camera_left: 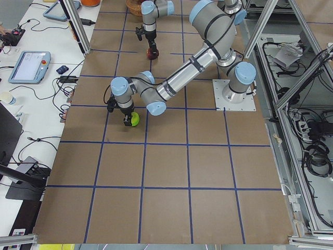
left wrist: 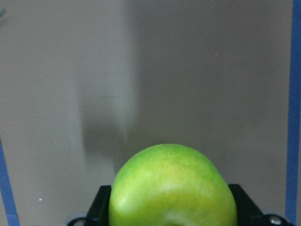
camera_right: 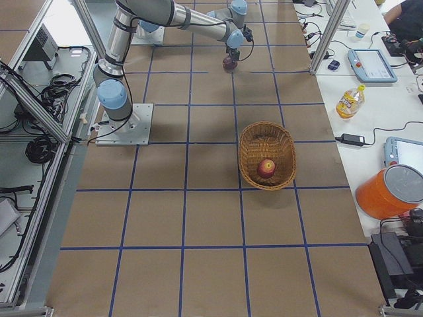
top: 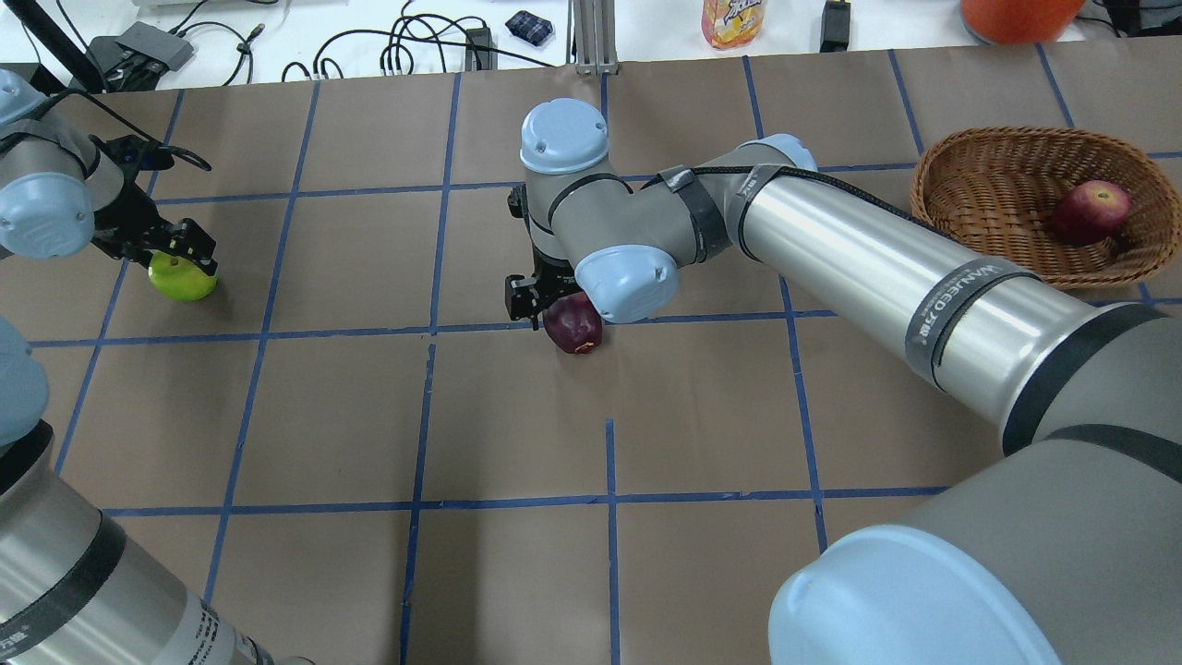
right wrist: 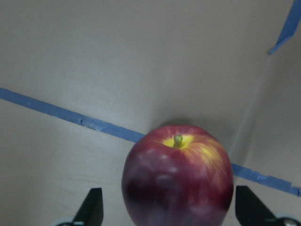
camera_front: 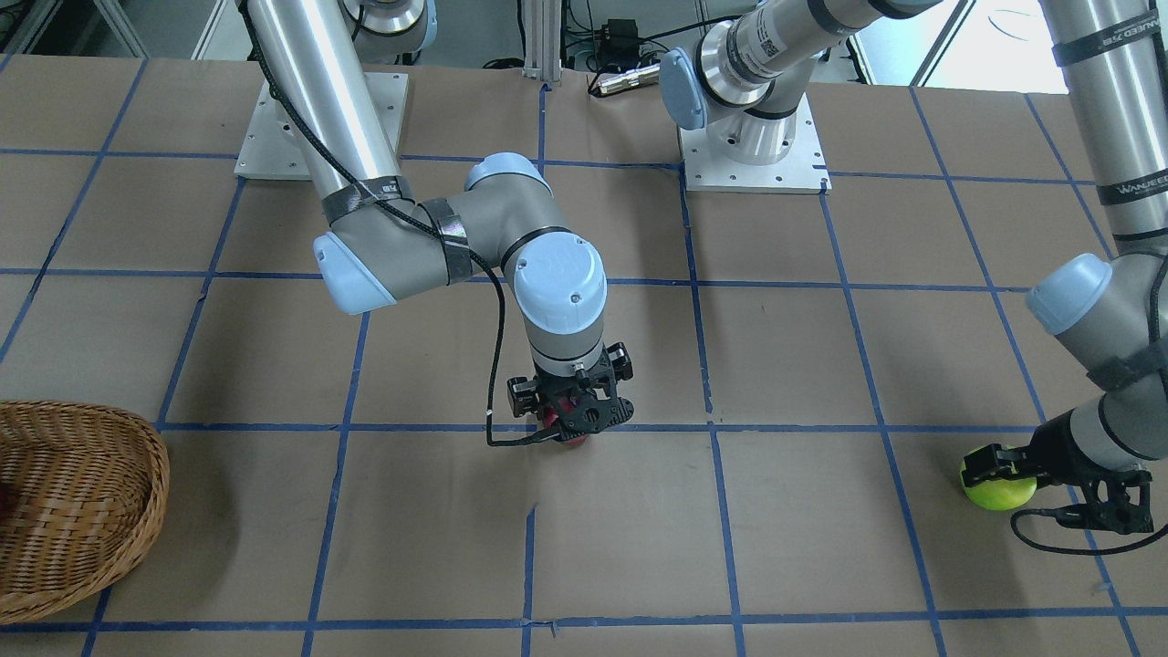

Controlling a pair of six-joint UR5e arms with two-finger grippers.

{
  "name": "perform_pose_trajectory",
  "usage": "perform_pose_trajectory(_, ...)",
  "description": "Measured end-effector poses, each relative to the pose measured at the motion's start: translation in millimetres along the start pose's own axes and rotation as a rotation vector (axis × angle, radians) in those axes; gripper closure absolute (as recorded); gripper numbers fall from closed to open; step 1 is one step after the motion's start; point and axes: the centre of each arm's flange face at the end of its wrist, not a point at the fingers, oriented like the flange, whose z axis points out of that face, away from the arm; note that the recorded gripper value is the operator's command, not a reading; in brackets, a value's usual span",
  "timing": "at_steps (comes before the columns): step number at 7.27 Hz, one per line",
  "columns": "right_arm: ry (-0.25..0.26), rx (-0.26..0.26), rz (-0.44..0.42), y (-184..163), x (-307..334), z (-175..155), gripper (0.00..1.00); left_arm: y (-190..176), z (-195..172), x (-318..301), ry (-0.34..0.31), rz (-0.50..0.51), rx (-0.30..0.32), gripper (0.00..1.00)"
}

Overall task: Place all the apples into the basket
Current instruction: 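Carry dark red apple to basket with right gripper while left moves green apple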

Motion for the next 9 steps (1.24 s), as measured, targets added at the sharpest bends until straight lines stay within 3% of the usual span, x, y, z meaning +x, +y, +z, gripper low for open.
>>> perform_pose_trajectory(1, 0.001, -0.005, 0.0, 2.8, 1.1, 7.5, 0.16, -0.2, -13.7, 13.1, -0.005, 0.015, 0.0, 1.0)
perform_pose_trajectory(2, 0.002, -0.004, 0.0, 3.8, 2.0, 14.4, 0.88, 1.0, -25.9, 35.2, -0.001, 0.031, -0.005, 1.0)
perform_pose_trajectory(3, 0.003, 0.009, 0.003, 2.2, 3.5, 17.3, 1.0, 3.4, -33.4, 72.8, 0.017, 0.053, -0.018, 1.0)
perform_pose_trajectory(5, 0.001, 0.041, 0.04, -7.5, 27.6, 0.8, 1.0, 12.5, -41.6, 164.0, 0.051, 0.075, -0.033, 1.0)
perform_pose_trajectory(7, -0.002, 0.067, 0.159, -11.1, 107.5, -63.4, 1.0, 18.3, -55.2, 250.9, 0.065, 0.041, -0.019, 1.0)
perform_pose_trajectory(9, 0.008, 0.087, 0.339, 10.6, 235.9, -139.0, 1.0, 24.4, -64.8, 364.9, 0.138, -0.001, 0.008, 1.0)
